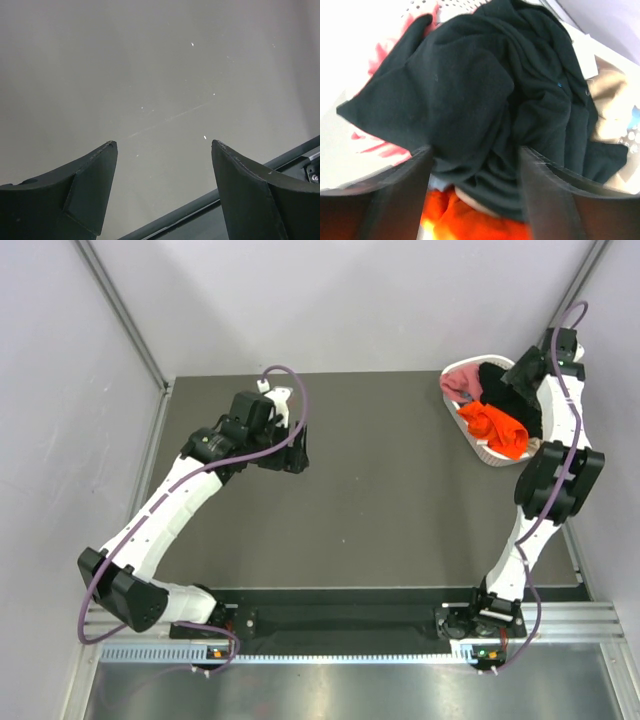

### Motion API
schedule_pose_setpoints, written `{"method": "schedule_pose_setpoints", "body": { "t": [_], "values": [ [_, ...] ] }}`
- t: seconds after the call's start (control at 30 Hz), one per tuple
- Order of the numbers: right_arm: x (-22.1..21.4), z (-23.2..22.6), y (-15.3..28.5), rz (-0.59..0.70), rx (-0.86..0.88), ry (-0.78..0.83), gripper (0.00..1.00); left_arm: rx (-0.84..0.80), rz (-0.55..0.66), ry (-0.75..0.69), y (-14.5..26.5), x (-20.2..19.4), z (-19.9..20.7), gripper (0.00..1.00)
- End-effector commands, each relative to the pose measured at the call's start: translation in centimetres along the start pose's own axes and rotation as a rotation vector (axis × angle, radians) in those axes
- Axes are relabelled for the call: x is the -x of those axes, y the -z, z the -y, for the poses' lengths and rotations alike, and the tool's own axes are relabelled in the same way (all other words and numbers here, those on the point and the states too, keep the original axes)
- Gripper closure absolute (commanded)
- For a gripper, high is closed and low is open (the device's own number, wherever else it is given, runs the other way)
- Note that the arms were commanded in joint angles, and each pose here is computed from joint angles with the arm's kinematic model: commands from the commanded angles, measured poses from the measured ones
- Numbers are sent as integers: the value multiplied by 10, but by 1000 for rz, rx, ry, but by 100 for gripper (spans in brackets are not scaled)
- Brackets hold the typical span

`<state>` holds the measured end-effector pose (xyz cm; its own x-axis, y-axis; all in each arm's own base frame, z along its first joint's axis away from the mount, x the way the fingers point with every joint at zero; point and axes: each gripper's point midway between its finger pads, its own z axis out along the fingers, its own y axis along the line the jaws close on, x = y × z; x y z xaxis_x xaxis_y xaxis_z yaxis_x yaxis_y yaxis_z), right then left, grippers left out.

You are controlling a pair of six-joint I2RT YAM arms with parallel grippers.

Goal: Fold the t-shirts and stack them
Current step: Grab the tshirt from the pile, then move the tshirt to the center of the board

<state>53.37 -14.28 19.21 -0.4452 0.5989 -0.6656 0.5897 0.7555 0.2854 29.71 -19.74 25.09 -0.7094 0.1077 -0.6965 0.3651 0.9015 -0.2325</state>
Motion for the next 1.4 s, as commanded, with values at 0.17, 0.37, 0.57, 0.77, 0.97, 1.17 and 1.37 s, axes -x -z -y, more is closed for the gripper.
{"method": "schedule_pose_setpoints", "body": {
  "t": [0.17,0.37,0.57,0.77,0.97,1.17,1.37],
  "values": [
    [74,-17,13,185,118,-66,100,20,68,36,21,19,0,20],
    [150,-64,127,419,299,-63,100,9,139,39,32,34,3,21],
    [168,-112,270,588,545,-69,100,15,249,48,52,51,2,23],
    [95,-179,365,508,779,13,100,77,345,87,73,62,-10,23],
    [-40,-222,389,194,948,138,64,131,396,135,83,72,-19,22],
    [-167,-165,299,-125,742,305,7,143,341,176,70,65,-20,13],
    [-248,-132,242,-390,661,450,10,142,247,189,50,54,-17,13]
  ]
}}
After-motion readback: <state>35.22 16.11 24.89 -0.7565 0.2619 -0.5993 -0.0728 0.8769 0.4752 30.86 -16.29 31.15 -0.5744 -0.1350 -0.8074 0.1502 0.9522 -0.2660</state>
